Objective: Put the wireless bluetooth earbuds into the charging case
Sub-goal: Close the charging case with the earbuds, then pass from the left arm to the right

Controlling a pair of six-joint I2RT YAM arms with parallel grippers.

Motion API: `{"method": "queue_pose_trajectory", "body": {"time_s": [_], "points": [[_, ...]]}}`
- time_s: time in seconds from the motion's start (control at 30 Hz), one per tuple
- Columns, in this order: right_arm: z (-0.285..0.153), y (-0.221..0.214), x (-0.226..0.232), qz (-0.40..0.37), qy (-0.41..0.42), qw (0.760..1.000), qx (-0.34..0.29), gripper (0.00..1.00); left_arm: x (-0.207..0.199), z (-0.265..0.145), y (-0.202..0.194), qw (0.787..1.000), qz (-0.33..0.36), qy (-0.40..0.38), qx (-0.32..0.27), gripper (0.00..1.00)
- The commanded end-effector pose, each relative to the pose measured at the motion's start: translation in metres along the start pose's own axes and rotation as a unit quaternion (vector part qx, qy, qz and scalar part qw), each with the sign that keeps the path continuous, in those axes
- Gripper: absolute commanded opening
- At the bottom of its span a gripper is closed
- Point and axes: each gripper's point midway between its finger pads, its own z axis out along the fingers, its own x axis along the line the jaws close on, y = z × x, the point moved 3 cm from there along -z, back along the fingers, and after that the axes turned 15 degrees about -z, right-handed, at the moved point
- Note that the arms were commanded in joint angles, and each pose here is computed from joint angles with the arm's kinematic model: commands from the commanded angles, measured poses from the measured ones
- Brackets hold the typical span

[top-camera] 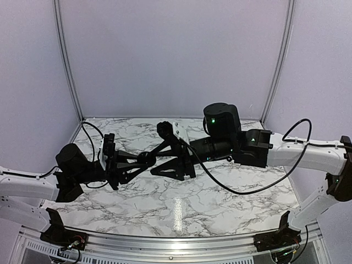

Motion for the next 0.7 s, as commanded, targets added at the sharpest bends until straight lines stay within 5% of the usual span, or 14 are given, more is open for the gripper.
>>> {"method": "queue_pose_trajectory", "body": {"time_s": [0.0, 0.33, 0.67], "points": [[-0.014, 0.029, 0.016, -0.038, 0.022, 0.999, -0.032, 0.57, 0.016, 0.005, 0.018, 0.998, -0.031, 0.041, -0.026, 0.0], [-0.034, 0.002, -0.01, -0.124, -0.131, 0.98, 0.08, 0.76, 0.02, 0.013, 0.018, 0.989, -0.136, 0.053, 0.012, 0.0], [-0.025, -0.007, -0.027, -0.208, -0.19, 0.947, 0.156, 0.77, 0.019, 0.02, 0.012, 0.973, -0.223, 0.046, 0.044, 0.0]]}}
